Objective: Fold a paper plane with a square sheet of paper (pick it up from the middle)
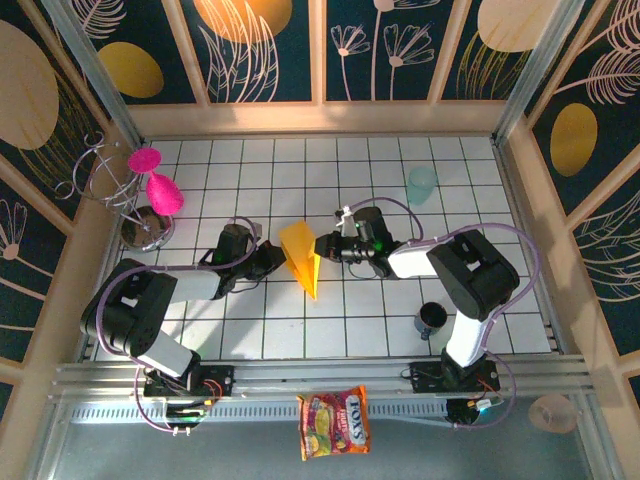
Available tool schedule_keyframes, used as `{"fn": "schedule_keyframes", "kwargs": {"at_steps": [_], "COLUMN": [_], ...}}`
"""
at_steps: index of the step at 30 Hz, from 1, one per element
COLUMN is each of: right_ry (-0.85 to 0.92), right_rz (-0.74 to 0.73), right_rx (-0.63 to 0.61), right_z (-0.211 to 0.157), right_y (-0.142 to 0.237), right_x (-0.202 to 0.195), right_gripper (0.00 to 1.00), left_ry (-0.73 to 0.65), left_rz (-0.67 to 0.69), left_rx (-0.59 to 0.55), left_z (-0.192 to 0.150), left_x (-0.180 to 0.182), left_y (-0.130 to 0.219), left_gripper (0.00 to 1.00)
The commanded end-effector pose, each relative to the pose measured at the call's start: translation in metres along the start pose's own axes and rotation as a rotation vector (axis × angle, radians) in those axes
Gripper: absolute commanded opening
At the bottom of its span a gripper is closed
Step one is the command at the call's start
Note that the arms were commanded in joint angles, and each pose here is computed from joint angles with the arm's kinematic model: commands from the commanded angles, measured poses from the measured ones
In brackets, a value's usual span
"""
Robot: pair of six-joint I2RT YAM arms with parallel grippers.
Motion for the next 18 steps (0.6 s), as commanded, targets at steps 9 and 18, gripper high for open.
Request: {"fn": "schedule_keyframes", "kwargs": {"at_steps": [9, 18], "right_ry": [-0.079, -0.091], "right_rz": [-0.145, -0.163], "right_rx": [-0.043, 0.0], "right_z": [-0.003, -0.007], "right_y": [0.018, 0.013], "right_x": [-0.038, -0.037], "right_gripper": [0.0, 0.07], "left_ry": [0.0, 0.016], "left_rz": [0.035, 0.017], "left_rx": [-0.063, -0.011], "left_z": [0.003, -0.002], "left_x": [0.01, 0.014], "left_y": [0.004, -0.004], "left_gripper": [0.0, 0.0]}}
Point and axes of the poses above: each hand's point on the last joint's axis, 136 mm out from that joint toward the fingers, its own y axis back along the fingers, its own x axis along the line the jaws close on, z = x × y, the point moved 4 cm from there along y, back along the fingers, and after that the axes turned 13 degrees about y, right-handed, at the moved point
